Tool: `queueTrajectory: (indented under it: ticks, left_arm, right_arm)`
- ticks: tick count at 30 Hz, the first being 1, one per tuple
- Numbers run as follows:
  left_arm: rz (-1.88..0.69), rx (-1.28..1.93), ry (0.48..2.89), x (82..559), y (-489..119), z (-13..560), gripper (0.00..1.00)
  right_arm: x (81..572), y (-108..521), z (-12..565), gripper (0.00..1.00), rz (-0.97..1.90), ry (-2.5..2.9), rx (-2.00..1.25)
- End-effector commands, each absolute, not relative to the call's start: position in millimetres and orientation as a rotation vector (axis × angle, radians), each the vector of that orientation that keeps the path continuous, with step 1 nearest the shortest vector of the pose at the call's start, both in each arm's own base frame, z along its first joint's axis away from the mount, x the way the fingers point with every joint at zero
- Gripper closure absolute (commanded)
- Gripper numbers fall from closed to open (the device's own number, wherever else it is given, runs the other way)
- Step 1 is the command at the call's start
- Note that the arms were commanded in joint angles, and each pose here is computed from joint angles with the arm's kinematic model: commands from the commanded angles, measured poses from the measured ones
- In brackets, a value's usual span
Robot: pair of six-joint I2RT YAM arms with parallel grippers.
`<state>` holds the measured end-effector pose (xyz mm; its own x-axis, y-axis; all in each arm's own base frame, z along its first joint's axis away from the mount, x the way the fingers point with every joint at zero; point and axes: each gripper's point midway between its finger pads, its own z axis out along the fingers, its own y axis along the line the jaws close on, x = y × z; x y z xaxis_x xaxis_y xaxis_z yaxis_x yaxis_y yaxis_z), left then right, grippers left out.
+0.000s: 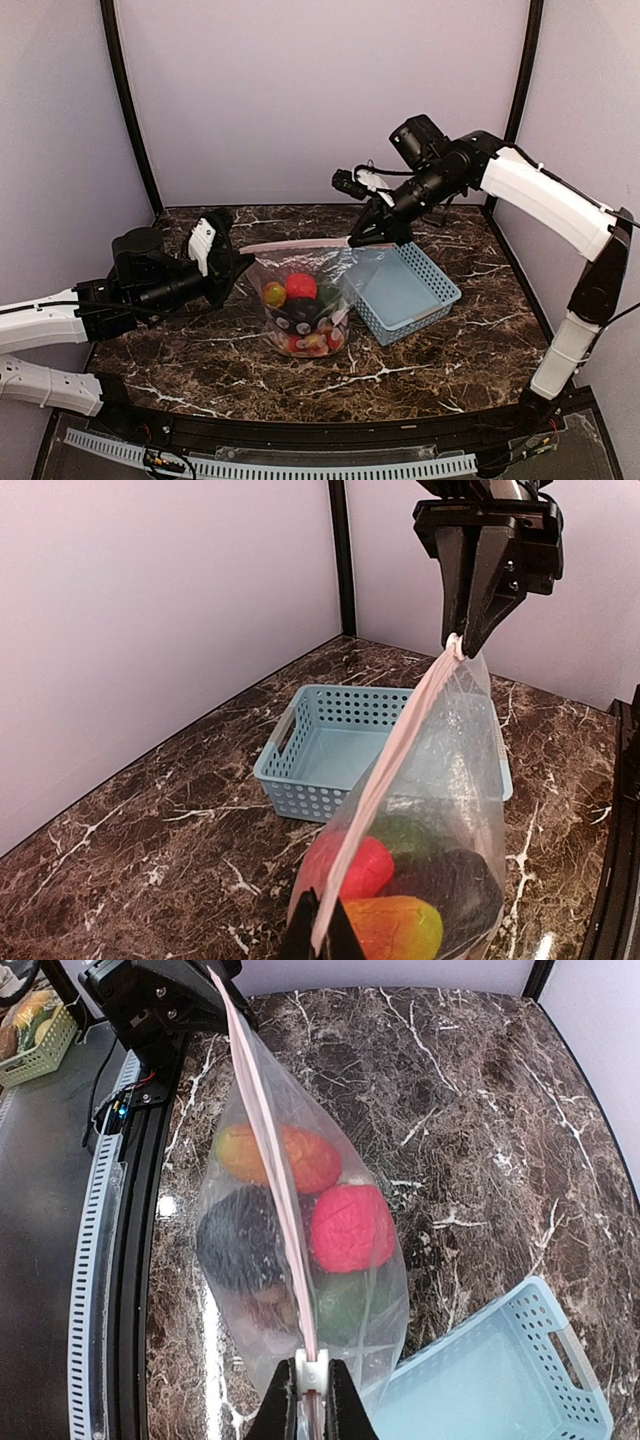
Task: Place the food in the zip-top bag and seal the zipper
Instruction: Zip the zipper on the zipper food storage bag.
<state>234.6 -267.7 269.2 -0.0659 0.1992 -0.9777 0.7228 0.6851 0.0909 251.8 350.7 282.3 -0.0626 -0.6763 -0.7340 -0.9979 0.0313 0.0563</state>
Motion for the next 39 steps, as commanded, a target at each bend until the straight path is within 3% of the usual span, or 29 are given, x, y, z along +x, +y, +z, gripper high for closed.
queueTrajectory:
  ticks: [1, 28, 39]
  left_arm:
    - [-0.444, 0.684, 1.641, 245.6, -248.9, 266.2, 0.99]
    - [-0.412, 0.647, 1.656, 254.4, -244.6, 261.3, 0.99]
    - [-0.318, 0.432, 1.648, 315.1, -220.5, 296.7, 0.99]
  right_arm:
    - [260.5, 311.6, 274.7, 1.00, 0.681, 1.911, -1.656]
    - [280.2, 287.3, 258.3, 1.00, 0.676, 1.988, -1.605]
    - [354.4, 344.7, 288.6, 0.99, 0.720, 1.861, -1.497]
